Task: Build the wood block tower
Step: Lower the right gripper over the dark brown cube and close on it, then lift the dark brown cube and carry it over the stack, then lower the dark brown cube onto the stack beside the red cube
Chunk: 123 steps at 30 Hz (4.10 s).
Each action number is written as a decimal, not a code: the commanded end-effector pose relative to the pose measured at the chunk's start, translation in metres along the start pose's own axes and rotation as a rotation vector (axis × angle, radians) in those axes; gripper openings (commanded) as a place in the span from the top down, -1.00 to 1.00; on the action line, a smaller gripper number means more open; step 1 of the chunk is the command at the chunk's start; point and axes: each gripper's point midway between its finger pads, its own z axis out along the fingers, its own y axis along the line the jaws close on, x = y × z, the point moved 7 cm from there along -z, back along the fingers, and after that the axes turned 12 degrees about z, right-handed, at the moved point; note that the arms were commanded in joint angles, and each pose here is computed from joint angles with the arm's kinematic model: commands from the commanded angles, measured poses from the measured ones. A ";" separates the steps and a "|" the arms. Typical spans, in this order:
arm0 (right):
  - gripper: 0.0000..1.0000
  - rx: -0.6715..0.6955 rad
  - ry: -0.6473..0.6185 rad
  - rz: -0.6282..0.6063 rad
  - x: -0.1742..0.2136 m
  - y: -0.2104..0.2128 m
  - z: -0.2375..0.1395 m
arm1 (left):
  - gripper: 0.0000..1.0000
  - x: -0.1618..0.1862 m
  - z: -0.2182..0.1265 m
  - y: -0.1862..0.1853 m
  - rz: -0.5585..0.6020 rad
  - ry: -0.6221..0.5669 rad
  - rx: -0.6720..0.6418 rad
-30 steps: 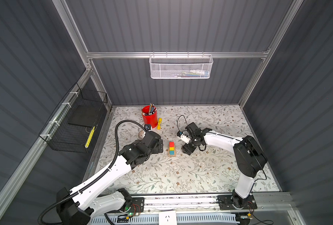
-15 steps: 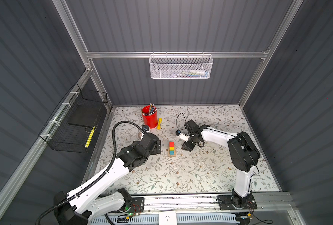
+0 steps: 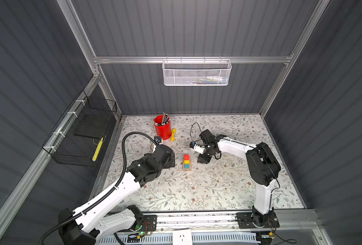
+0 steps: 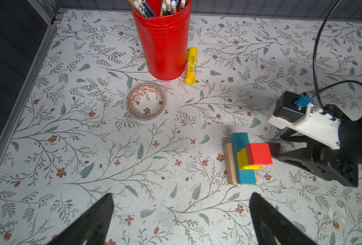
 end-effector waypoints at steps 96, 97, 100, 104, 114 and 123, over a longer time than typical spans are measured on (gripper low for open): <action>0.51 -0.132 -0.020 -0.463 -0.077 0.081 -0.064 | -0.99 0.030 -0.009 0.018 -0.013 0.069 -0.053; 0.51 -0.132 -0.017 -0.462 -0.077 0.081 -0.063 | -0.99 0.030 -0.009 0.019 -0.013 0.069 -0.054; 0.51 -0.133 -0.018 -0.466 -0.077 0.082 -0.063 | -0.99 0.030 -0.009 0.019 -0.012 0.070 -0.055; 0.50 -0.128 -0.012 -0.469 -0.077 0.083 -0.062 | -0.99 0.030 -0.009 0.019 -0.014 0.071 -0.057; 0.47 -0.114 0.004 -0.464 -0.079 0.082 -0.056 | -0.99 0.030 -0.008 0.019 -0.015 0.070 -0.058; 0.32 -0.115 -0.003 -0.466 -0.081 0.084 -0.057 | -0.99 0.030 -0.008 0.018 -0.012 0.074 -0.058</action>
